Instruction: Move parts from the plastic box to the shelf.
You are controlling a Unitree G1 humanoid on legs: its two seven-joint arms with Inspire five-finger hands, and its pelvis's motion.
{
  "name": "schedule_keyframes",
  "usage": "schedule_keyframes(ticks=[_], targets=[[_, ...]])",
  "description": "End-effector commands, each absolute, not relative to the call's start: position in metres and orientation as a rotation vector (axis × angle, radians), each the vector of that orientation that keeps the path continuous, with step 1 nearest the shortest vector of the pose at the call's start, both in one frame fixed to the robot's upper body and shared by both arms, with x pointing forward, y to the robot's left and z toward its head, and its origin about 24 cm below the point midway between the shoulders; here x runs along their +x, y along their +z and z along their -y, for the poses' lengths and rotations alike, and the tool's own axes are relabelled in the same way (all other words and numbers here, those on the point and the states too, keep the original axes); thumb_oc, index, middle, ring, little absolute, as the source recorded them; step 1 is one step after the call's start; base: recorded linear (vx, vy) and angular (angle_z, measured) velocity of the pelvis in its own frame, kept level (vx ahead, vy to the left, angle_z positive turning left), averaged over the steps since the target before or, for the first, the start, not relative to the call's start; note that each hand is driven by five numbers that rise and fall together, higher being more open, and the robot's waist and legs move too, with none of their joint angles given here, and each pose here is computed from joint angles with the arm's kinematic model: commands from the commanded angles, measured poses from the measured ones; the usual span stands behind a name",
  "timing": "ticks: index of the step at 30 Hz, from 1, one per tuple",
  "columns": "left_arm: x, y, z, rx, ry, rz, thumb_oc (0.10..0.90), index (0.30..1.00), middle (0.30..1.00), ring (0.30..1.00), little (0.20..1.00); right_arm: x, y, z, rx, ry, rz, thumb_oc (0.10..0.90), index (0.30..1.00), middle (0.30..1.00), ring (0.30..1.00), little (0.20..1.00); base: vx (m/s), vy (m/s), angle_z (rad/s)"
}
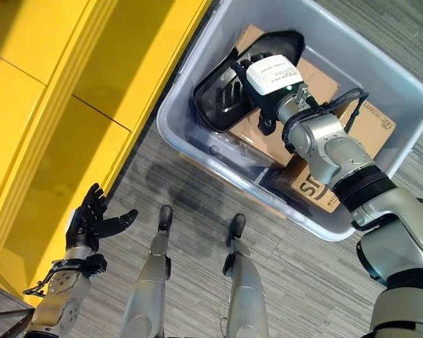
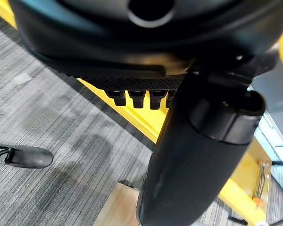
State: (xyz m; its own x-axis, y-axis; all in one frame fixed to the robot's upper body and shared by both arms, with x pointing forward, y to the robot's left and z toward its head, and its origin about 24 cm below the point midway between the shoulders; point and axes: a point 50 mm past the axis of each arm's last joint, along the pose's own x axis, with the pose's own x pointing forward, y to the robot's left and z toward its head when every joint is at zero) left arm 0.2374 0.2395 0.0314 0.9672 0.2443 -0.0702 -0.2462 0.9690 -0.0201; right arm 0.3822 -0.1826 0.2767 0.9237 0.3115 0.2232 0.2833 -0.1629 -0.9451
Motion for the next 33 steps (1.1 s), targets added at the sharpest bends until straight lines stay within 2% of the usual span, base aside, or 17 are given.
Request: schedule_keyframes(ticks=[1, 18, 33], targets=[[0.224, 0.061, -0.25, -0.016, 0.293, 0.092, 0.9, 1.0, 1.0, 1.0, 1.0, 0.367, 0.337, 0.176, -1.848, -0.118, 0.641, 0.9, 1.0, 1.0, 1.0, 1.0, 0.01, -0.053, 0.27], [0.227, 0.064, -0.244, -0.043, 0.313, 0.105, 0.9, 1.0, 1.0, 1.0, 1.0, 0.36, 0.369, 0.167, -1.896, -0.205, 0.707, 0.9, 1.0, 1.0, 1.0, 1.0, 0.03, -0.028, 0.08], [0.224, 0.077, -0.244, -0.079, 0.337, 0.174, 0.9, 1.0, 1.0, 1.0, 1.0, 0.353, 0.409, 0.176, -2.004, -0.343, 0.7, 0.9, 1.0, 1.0, 1.0, 1.0, 0.04, -0.008, 0.06]])
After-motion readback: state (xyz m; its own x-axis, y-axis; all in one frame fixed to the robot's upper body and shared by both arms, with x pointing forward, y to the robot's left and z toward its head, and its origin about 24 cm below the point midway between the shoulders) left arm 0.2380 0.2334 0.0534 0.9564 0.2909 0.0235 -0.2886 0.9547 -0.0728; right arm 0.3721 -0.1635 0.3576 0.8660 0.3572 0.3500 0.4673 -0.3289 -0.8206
